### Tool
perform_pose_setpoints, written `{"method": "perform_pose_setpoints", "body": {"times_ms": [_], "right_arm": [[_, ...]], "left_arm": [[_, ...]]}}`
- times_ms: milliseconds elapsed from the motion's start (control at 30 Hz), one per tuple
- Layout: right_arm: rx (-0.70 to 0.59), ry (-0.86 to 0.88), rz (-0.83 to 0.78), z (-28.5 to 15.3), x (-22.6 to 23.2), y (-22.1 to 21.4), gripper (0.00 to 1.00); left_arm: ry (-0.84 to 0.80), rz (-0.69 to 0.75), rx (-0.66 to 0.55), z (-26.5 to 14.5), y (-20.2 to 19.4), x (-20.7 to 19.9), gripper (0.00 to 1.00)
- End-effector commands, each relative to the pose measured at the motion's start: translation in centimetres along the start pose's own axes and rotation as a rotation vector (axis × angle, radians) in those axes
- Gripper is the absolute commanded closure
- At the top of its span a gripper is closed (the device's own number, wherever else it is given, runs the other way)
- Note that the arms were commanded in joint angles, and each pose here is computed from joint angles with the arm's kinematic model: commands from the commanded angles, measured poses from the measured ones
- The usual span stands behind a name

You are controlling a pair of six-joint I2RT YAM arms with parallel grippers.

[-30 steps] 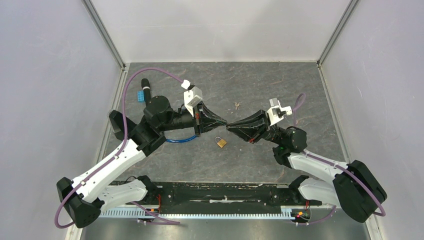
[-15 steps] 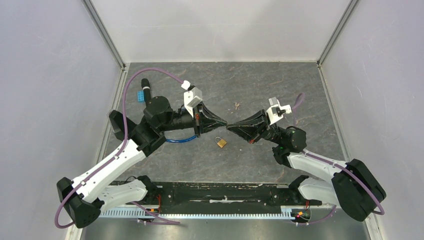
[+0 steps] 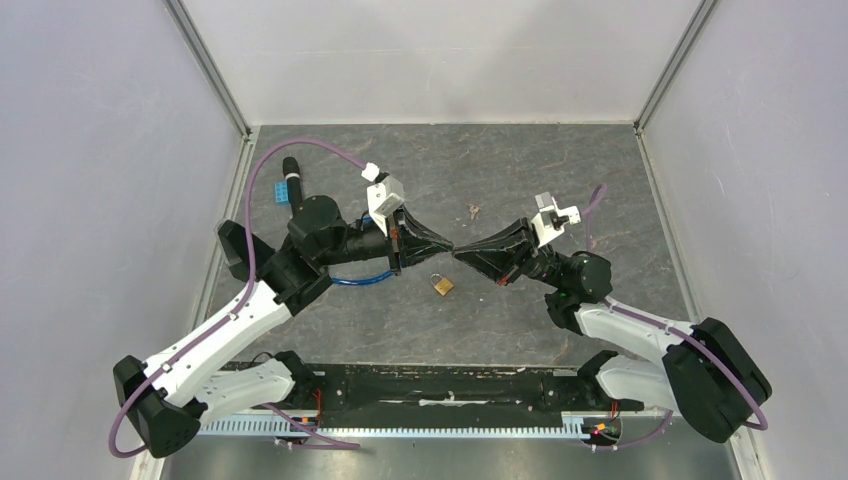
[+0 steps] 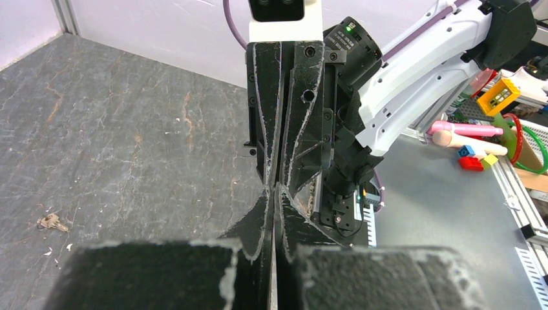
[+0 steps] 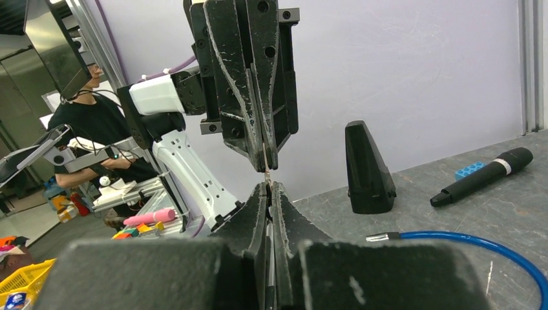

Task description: Unlock with the key

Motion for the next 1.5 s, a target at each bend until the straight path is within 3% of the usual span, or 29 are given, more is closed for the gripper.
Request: {"method": "perform_pose_setpoints", "body": {"times_ms": [0, 133, 933, 1000, 1233, 1467], "right_arm": [[-0.057, 0.026, -0.031, 0.3, 0.6, 1.6, 0.92], [-0.056, 0.03, -0.019, 0.4, 0.6, 1.6, 0.85], [0.008, 0.073, -0.003, 1.3, 0.4, 1.4, 0.78], [0.019, 0.071, -0.007, 1.3, 0.3, 1.3, 0.79], [0.037, 0.074, -0.016, 1.3, 0.3, 1.0, 1.0], [0.062, 0.072, -0.008, 0.8, 0.3, 0.4, 1.0]], "left_arm": [[-0.009, -0.032, -0.035, 0.2, 0.5, -0.3, 0.98], [-0.002, -0.03, -0.043, 0.2, 0.6, -0.2, 0.98], [-0.003, -0.014, 0.002, 0.1, 0.1, -0.2, 0.98], [-0.003, -0.013, 0.005, 0.1, 0.1, -0.2, 0.98], [0.009, -0.008, -0.005, 0.0, 0.3, -0.1, 0.98], [0.039, -0.017, -0.028, -0.1, 0.6, 0.0, 0.98]]}}
Point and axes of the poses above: each gripper's point midway between its finger pads, its own z axis out along the fingers, its own x axis along the line the jaws close on, y = z × x, the point moved 5 cm from there along -z, back along the fingers, and after that the axes turned 15 degrees about -z, right-handed, at the moved point
